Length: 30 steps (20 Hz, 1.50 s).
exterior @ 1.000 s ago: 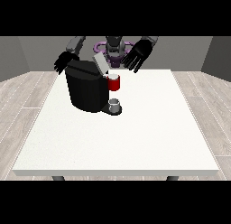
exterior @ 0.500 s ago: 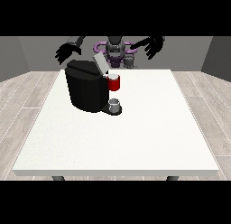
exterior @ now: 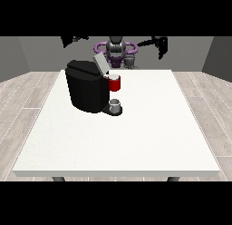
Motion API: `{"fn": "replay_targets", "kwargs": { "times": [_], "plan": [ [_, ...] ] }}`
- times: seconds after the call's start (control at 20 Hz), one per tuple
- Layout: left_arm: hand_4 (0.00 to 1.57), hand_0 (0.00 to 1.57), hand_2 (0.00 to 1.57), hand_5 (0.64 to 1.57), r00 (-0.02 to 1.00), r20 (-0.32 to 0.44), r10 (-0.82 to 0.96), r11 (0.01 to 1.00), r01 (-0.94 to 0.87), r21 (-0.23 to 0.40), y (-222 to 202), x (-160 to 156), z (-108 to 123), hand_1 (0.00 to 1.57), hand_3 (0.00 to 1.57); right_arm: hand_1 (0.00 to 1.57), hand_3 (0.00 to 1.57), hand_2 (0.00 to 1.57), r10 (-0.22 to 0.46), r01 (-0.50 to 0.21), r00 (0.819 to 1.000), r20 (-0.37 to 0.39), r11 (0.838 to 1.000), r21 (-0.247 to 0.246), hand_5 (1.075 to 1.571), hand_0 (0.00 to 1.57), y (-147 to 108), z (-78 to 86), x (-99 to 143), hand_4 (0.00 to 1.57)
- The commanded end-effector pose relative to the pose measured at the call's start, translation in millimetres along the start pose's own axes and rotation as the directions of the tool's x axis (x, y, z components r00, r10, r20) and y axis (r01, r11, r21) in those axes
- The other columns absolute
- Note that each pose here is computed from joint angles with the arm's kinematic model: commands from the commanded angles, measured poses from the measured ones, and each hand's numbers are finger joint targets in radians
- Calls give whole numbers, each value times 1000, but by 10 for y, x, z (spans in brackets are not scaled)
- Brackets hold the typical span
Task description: Insert the coffee pod into the coffee machine and close the lid
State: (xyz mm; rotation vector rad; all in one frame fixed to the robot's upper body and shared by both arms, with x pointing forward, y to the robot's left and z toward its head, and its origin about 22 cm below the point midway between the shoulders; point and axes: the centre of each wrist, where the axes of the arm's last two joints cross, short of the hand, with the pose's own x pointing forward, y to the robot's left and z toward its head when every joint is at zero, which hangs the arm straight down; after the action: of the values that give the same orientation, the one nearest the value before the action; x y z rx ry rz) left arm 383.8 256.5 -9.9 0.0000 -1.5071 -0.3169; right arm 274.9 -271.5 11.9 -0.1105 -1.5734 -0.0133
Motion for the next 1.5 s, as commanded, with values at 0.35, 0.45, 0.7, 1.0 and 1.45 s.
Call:
{"fn": "replay_targets", "kwargs": {
  "times": [0.35, 0.45, 0.7, 1.0, 1.45],
  "plan": [
    [140, 0, 0, 1571, 985, 3, 170, 983, -169, -70, -248, -254, 302, 0, 0, 0, 0, 0, 70, -74, 996, 54, 994, 75, 1571, 0, 14, -193, 238, 0],
    [0, 0, 0, 1571, 982, 18, 190, 982, -189, -17, -324, -204, 273, 0, 0, 0, 0, 0, 70, -84, 993, 98, 986, 143, 1571, 0, 226, -234, 355, 239],
    [222, 0, 0, 1571, 978, 18, 209, 975, -207, -80, -348, -119, 420, 0, 0, 0, 0, 0, 101, -107, 994, 44, 984, 145, 1571, 0, 68, -233, 134, 0],
    [0, 0, 0, 1571, 978, 87, 192, 981, -190, -27, -357, 80, 464, 0, 0, 0, 0, 0, 41, -56, 993, 112, 989, 135, 1571, 0, 107, -523, 283, 0],
    [0, 0, 0, 1571, 979, 117, 166, 982, -175, 73, -104, 93, 746, 0, 0, 0, 0, 0, 7, -27, 995, 95, 978, 209, 1571, 0, 212, -747, 479, 0]
  ]
}}
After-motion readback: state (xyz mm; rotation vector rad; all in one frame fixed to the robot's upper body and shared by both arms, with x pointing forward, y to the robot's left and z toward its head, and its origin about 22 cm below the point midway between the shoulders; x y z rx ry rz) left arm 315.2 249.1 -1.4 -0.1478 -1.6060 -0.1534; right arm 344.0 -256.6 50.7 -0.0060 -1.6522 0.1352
